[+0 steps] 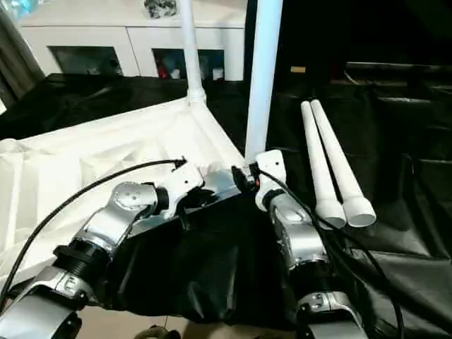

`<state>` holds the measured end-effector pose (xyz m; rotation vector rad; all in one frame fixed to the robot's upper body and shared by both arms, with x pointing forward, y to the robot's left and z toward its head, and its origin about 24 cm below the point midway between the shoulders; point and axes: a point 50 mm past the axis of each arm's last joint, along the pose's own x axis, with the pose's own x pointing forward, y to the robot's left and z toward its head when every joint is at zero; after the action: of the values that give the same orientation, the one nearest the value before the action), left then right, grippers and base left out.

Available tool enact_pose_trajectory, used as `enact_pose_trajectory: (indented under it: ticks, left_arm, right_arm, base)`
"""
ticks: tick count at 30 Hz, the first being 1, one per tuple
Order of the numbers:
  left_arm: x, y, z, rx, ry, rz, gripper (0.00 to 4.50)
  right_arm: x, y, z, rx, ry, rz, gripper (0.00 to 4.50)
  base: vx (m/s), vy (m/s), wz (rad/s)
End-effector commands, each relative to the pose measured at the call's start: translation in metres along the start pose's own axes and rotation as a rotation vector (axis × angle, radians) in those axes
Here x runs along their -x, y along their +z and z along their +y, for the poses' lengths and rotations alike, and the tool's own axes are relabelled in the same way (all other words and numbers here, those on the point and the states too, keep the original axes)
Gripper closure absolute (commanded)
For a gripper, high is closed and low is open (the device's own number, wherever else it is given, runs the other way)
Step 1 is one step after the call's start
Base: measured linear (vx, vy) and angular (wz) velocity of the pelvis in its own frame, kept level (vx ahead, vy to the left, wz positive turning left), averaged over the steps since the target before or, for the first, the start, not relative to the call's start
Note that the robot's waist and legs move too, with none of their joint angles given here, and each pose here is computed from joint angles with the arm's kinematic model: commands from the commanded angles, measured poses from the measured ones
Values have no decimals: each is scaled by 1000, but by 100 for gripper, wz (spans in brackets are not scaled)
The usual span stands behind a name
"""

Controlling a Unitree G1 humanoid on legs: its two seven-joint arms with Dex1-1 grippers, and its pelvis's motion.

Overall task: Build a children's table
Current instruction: Rotate leg to tighten

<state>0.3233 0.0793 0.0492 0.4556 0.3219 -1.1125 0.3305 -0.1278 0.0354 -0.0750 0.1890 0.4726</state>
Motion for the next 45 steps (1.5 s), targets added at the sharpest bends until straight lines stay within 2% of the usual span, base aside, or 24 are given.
enact_pose_trajectory:
  ticks: [1,2,11,19,22,25,27,31,36,38,42,43,45]
  left_arm:
    - [-8,16,-13,-82,-91,-59,450]
    - [0,11,-8,-70,-99,-58,450]
    - [34,-4,5,-60,-208,-57,450]
    - [52,-13,11,-82,-292,-11,450]
    - [57,-17,12,-85,-319,3,450]
    - [60,-18,12,-91,-334,11,450]
    - [61,-18,12,-92,-343,16,450]
    - [60,-18,12,-91,-340,14,450]
    - [52,-14,14,-58,-273,-14,450]
    - [38,-13,17,-49,-159,15,450]
    - [30,-10,16,-31,-122,9,450]
    - [16,-3,10,4,-81,-21,450]
    - [2,5,4,31,-33,-36,450]
  right_arm:
    - [-8,5,33,51,235,-19,83]
    - [2,4,26,92,328,-16,83]
    - [30,6,5,158,574,6,83]
    - [42,6,5,211,726,48,83]
    - [47,5,5,200,785,71,114]
    - [49,5,6,191,811,81,119]
    - [50,4,6,192,825,88,151]
    - [51,3,7,188,828,92,168]
    - [47,-2,9,143,746,99,176]
    - [32,-9,13,114,534,96,176]
    - [25,-12,14,106,421,93,176]
    - [12,-15,19,83,271,89,177]
    - [-1,-15,28,53,167,91,177]
  base:
    - [0,0,0]
    - [0,0,0]
    - [0,0,0]
    - [0,0,0]
    - [0,0,0]
    - [0,0,0]
    - [0,0,0]
    - [0,0,0]
    - [0,0,0]
    - [0,0,0]
    - [0,0,0]
    - [0,0,0]
    - [0,0,0]
